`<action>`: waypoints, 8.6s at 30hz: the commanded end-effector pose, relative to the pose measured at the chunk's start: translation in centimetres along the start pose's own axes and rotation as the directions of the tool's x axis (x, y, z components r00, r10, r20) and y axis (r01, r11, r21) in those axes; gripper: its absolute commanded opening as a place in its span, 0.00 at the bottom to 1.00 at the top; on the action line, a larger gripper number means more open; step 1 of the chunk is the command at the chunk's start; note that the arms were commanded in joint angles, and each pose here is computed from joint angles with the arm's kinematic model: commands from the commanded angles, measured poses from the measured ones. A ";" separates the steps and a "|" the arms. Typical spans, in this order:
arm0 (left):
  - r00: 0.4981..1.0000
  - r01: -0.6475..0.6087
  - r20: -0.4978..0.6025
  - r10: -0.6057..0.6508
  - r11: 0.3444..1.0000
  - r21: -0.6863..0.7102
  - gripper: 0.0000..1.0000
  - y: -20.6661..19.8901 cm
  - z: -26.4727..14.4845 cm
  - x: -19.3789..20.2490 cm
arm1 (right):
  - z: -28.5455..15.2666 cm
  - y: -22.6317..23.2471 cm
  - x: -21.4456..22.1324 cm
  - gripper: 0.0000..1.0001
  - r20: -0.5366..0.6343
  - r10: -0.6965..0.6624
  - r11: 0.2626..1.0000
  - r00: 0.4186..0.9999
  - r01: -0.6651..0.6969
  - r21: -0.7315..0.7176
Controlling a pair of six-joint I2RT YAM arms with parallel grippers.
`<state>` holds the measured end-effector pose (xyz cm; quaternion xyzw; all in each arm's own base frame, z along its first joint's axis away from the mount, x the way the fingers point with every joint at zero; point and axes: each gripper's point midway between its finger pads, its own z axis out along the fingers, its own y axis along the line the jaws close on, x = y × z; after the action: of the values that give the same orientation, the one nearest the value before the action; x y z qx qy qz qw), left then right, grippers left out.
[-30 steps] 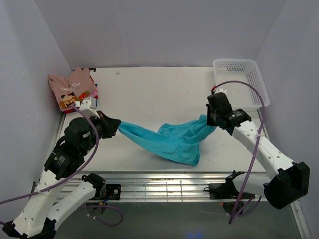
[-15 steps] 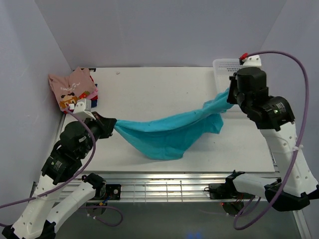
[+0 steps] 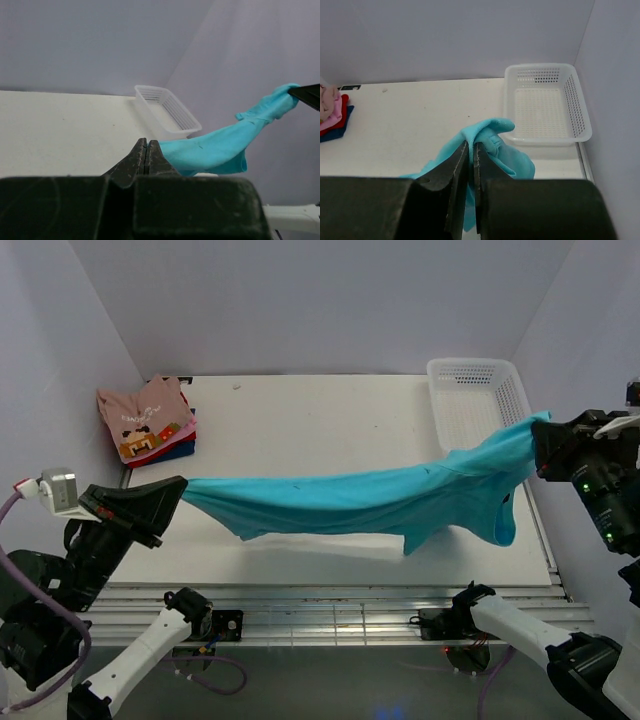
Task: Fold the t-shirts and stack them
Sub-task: Flatten out the tshirt
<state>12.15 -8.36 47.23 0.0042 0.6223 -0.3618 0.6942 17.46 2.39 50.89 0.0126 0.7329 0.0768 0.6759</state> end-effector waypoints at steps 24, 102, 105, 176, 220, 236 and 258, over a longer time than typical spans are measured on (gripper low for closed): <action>0.970 -0.239 -0.213 0.117 0.619 -0.748 0.00 20.2 11.2 14.6 | 22.6 6.1 12.6 0.10 -0.134 -0.135 0.991 0.982 0.135 -0.010; 0.904 0.103 -0.401 -0.147 0.986 -0.128 0.00 8.0 12.7 29.0 | 47.9 11.9 47.8 0.09 -0.632 -0.257 0.936 0.731 0.024 -0.352; 0.900 0.118 -0.402 -0.168 0.982 -0.146 0.00 8.3 12.3 29.4 | 49.3 11.0 45.8 0.10 -0.616 -0.139 0.939 0.775 -0.095 -0.332; 0.858 -0.270 -0.487 0.164 0.950 -0.155 0.00 16.2 37.5 48.0 | 14.1 6.7 45.7 0.08 -0.776 -0.177 0.981 0.605 0.172 -0.090; 0.815 -0.177 -0.564 0.137 0.984 -0.016 0.00 19.5 45.7 51.6 | 7.5 17.7 47.6 0.08 -0.789 -0.309 0.950 0.531 0.214 -0.228; 0.964 -0.238 -0.194 0.184 0.921 -0.308 0.27 11.4 36.3 22.3 | 16.7 14.5 33.2 0.47 -0.530 -0.237 0.970 0.814 0.223 -0.092; 0.908 -0.339 -0.415 -0.057 0.481 -0.808 0.00 26.0 9.9 32.4 | 37.0 3.9 41.2 0.08 -0.650 -0.116 0.993 0.751 0.110 -0.050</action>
<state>32.48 -11.24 8.34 -0.1849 0.8590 0.0492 0.4748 48.41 14.05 8.16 -0.0523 0.9258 0.0126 0.3742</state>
